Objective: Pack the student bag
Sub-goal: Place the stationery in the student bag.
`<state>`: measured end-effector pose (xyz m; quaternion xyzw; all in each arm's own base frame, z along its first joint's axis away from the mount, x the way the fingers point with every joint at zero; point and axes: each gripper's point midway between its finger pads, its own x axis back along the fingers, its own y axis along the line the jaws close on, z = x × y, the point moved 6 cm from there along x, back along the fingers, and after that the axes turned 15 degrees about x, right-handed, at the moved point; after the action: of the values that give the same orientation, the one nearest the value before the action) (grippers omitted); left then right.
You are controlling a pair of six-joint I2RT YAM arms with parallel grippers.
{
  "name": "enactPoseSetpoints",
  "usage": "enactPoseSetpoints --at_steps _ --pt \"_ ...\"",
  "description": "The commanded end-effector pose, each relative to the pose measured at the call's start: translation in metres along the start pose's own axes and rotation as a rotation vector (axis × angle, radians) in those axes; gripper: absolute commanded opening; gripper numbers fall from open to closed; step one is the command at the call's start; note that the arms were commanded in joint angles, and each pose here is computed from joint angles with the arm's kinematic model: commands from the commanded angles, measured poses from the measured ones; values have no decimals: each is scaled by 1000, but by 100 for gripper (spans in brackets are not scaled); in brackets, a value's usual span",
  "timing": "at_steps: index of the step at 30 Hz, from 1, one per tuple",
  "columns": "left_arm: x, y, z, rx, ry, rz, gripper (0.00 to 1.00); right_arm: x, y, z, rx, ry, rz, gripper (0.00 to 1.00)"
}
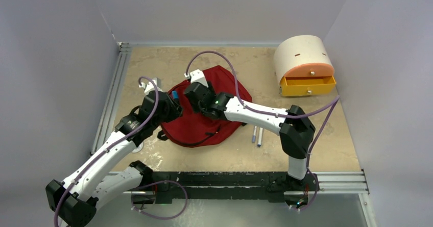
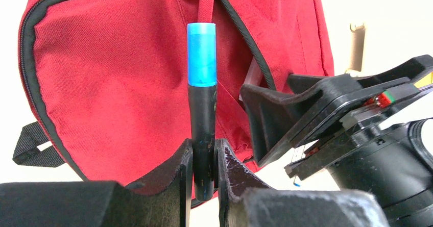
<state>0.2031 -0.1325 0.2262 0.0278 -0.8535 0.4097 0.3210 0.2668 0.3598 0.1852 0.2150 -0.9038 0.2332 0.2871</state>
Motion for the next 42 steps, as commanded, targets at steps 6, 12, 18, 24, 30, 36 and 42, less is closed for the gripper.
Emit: enactPoseSetpoints --at_steps 6,12,18,24,30,36,42 --pt "-2 -8 0 12 -2 57 0 2 -26 -11 8 -22 221 57" --pt "-5 -11 3 10 19 82 0 0 -26 -6 14 -12 238 42" --pt "-16 -21 14 6 88 153 0 3 -26 -8 -15 -30 218 24" --pt "-34 -38 27 53 212 231 0 7 -33 -13 -62 -52 204 0" --pt "-57 -48 32 70 279 249 0 11 -51 -26 -165 -104 132 0" --pt "-67 -51 38 78 326 251 0 17 -64 -36 -235 -155 78 0" --pt "-80 -55 37 84 339 260 0 24 -63 -40 -262 -189 29 0"
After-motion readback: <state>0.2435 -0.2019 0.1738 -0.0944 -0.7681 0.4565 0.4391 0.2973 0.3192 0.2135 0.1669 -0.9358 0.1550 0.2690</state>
